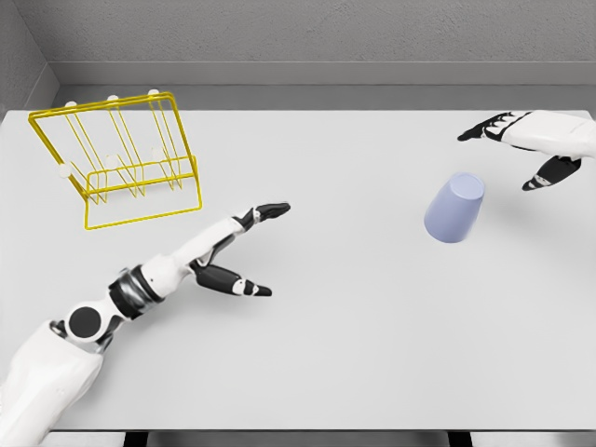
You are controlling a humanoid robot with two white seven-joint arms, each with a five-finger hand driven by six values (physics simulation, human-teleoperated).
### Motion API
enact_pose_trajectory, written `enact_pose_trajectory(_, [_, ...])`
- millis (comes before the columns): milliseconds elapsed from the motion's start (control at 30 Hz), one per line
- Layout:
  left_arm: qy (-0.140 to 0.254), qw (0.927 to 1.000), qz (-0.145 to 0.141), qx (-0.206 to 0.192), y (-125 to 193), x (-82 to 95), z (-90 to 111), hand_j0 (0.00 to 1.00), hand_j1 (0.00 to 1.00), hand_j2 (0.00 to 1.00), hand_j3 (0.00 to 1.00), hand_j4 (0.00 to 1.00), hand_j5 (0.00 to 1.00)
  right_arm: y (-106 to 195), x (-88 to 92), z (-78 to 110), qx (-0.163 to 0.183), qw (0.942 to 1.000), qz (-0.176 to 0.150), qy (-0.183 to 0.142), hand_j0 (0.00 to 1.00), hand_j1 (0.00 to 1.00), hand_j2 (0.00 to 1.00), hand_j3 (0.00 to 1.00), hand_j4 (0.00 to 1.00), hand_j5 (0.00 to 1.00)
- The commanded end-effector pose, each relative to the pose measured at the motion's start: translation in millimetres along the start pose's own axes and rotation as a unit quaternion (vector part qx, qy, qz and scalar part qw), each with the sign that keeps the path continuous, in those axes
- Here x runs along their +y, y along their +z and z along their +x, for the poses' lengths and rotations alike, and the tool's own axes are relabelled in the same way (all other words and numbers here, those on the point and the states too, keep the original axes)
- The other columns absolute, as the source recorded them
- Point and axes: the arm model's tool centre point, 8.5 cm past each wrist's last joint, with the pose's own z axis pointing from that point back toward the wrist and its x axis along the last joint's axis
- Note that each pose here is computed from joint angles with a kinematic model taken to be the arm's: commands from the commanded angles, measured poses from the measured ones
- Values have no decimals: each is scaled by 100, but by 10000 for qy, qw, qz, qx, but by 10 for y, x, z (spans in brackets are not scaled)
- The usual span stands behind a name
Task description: Place the cup on the cup holder with both arms
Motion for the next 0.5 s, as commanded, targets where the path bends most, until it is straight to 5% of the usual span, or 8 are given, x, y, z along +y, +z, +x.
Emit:
enact_pose_trajectory(0, [-32,9997,-72,229,19,-21,-74,100,100,100,100,100,100,5,-12,3,-5,10000,-27,-19,100,100,100,100,100,100])
enact_pose_trajectory(133, [-67,9998,-84,189,16,7,-44,100,100,100,100,100,100,17,-41,83,-107,9998,82,112,100,100,100,100,100,100])
enact_pose_trajectory(300, [-65,9998,-39,163,18,36,-33,100,100,100,100,100,100,80,-112,63,-61,9997,-214,142,100,100,100,100,100,100])
enact_pose_trajectory(467, [-18,9997,200,127,69,144,-13,100,100,100,100,100,100,98,-154,281,-353,9986,-146,377,100,100,100,100,100,100])
